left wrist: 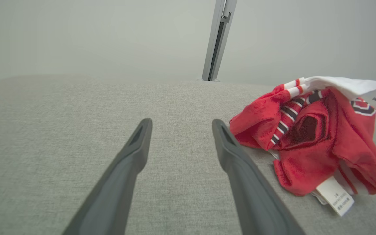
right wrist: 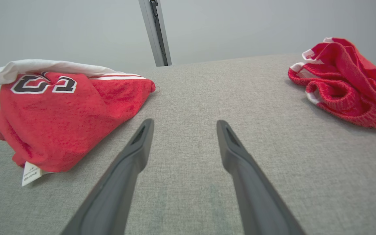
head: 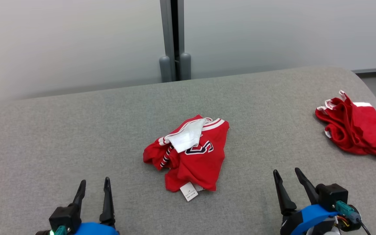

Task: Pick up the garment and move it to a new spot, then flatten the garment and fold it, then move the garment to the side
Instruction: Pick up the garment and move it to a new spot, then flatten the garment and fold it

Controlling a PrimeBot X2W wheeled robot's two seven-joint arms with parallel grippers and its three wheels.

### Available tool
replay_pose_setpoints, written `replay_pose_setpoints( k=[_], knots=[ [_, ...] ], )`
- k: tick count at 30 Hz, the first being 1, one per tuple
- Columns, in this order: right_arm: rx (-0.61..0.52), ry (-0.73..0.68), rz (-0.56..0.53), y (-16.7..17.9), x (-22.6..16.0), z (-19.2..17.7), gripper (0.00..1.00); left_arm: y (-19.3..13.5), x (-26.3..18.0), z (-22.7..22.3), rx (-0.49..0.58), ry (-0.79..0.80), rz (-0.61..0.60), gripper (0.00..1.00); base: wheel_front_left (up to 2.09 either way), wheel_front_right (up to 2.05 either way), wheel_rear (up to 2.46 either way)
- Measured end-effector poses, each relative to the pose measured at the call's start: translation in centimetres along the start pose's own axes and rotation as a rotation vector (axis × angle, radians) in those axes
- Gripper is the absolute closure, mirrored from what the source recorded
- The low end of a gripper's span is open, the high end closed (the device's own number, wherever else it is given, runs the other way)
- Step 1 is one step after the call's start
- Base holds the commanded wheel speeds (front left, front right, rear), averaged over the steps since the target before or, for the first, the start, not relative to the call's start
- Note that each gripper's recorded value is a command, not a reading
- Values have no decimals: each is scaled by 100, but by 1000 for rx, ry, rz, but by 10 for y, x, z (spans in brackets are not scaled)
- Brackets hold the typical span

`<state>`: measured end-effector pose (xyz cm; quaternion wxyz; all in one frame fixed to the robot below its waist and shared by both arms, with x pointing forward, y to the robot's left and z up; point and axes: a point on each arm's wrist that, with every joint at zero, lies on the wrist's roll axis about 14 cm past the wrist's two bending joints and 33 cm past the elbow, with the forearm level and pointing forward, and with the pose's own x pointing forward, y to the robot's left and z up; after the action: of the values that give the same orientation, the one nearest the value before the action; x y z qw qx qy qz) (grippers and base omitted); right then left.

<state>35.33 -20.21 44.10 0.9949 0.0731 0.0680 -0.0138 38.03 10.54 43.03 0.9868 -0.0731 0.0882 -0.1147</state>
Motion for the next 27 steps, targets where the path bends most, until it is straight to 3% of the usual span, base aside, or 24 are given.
replay_pose_setpoints(
  k=[9, 16, 27],
  knots=[
    [7, 23, 11, 5, -11, -11, 0, 25, -39, 0, 24, -20, 99, 0, 0, 0, 0],
    [17, 34, 47, 17, -8, -14, 0, 25, -45, -3, 15, -16, 99, 0, 0, 0, 0],
    [111, -10, 333, 116, 31, 14, 0, 26, -49, -13, -12, 11, 111, 0, 0, 0, 0]
  ],
)
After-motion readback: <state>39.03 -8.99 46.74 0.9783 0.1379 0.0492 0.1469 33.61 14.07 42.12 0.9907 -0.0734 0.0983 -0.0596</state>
